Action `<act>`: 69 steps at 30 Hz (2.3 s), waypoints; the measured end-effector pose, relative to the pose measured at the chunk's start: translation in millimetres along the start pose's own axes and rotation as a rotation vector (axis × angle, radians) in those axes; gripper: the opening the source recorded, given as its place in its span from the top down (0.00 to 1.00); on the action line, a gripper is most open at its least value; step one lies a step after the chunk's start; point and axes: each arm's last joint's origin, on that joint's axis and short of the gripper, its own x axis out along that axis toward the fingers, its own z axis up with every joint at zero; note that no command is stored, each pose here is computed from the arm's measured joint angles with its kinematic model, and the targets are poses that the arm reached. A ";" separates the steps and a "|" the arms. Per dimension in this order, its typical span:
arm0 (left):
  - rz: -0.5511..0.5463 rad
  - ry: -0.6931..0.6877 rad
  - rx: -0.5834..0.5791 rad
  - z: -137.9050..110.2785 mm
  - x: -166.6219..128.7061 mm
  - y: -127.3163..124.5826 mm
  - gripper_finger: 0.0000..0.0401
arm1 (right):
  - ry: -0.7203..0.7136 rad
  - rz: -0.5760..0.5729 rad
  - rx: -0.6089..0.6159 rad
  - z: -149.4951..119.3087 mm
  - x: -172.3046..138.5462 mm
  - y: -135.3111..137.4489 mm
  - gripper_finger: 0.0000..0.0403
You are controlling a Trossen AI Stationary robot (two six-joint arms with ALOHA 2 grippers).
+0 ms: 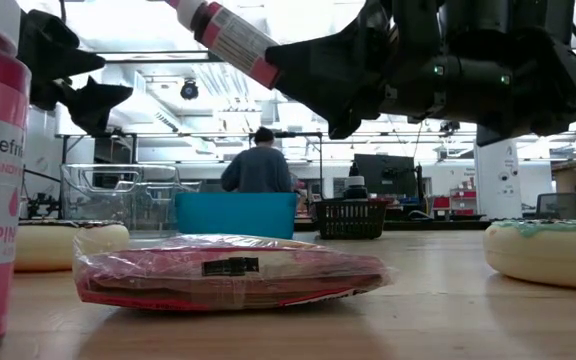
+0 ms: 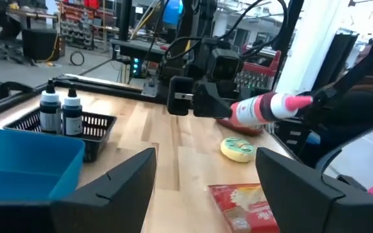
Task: Pick & Place Food Item
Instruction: Put the top pink food coloring bottle into the black bin
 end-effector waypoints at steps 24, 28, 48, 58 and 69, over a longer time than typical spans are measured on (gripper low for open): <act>-0.077 0.052 -0.061 29.3 7.0 -6.6 0.34 | 0.010 -0.003 -0.001 -1.0 0.0 -0.1 0.63; -0.063 0.132 -0.090 29.6 17.5 -5.0 0.34 | 0.012 -0.003 -0.002 -1.1 0.0 -0.1 0.63; -0.044 0.353 0.127 60.0 63.1 -21.8 0.34 | 0.041 -0.145 0.012 -4.7 -0.5 -4.5 0.63; 0.066 0.363 0.212 49.8 72.2 -33.0 0.34 | 0.036 -0.187 0.022 -4.4 -0.7 -5.6 0.63; 0.078 0.351 0.353 36.5 96.1 -45.2 0.34 | 0.023 -0.241 0.028 -2.5 1.5 -6.7 0.63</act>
